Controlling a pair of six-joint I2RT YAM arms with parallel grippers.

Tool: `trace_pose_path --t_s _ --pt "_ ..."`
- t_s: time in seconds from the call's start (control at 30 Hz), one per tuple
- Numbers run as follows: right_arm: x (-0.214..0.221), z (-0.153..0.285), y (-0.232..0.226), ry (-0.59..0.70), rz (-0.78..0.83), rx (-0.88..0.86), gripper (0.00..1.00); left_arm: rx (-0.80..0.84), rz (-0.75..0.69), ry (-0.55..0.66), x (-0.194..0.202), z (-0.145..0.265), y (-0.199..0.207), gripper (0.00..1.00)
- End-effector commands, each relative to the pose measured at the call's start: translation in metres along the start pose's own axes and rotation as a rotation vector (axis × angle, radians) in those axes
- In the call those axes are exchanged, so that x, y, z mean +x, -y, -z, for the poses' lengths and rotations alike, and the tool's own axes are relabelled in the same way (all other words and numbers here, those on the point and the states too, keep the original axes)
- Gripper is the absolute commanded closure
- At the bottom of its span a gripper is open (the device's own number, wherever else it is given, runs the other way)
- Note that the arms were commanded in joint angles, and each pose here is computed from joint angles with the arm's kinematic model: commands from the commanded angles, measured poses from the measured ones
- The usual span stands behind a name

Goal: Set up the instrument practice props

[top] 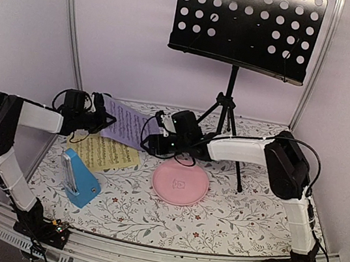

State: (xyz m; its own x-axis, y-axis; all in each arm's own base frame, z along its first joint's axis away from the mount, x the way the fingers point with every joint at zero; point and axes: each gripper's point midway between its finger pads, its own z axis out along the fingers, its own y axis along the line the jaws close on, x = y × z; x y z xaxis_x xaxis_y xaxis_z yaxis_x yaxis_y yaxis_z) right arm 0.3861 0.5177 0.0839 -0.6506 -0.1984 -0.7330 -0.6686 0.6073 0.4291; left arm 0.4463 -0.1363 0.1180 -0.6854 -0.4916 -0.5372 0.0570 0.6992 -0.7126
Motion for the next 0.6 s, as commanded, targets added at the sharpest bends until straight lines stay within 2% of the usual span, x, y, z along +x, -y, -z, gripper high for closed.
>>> trace_pose_path --t_s 0.0,0.17,0.33,0.57 --pt "-0.086 0.075 -0.060 0.263 0.106 -0.122 0.19 0.113 -0.159 0.058 -0.029 0.026 0.050 1.00" --pt "-0.078 0.119 -0.077 0.326 0.183 -0.196 0.12 0.248 -0.334 0.035 -0.033 0.061 0.102 1.00" --pt "-0.068 0.155 -0.087 0.369 0.241 -0.235 0.10 0.350 -0.420 0.091 -0.031 0.106 0.140 1.00" --pt "-0.038 0.192 -0.100 0.409 0.222 -0.371 0.09 0.536 -0.524 0.181 -0.012 0.173 0.184 1.00"
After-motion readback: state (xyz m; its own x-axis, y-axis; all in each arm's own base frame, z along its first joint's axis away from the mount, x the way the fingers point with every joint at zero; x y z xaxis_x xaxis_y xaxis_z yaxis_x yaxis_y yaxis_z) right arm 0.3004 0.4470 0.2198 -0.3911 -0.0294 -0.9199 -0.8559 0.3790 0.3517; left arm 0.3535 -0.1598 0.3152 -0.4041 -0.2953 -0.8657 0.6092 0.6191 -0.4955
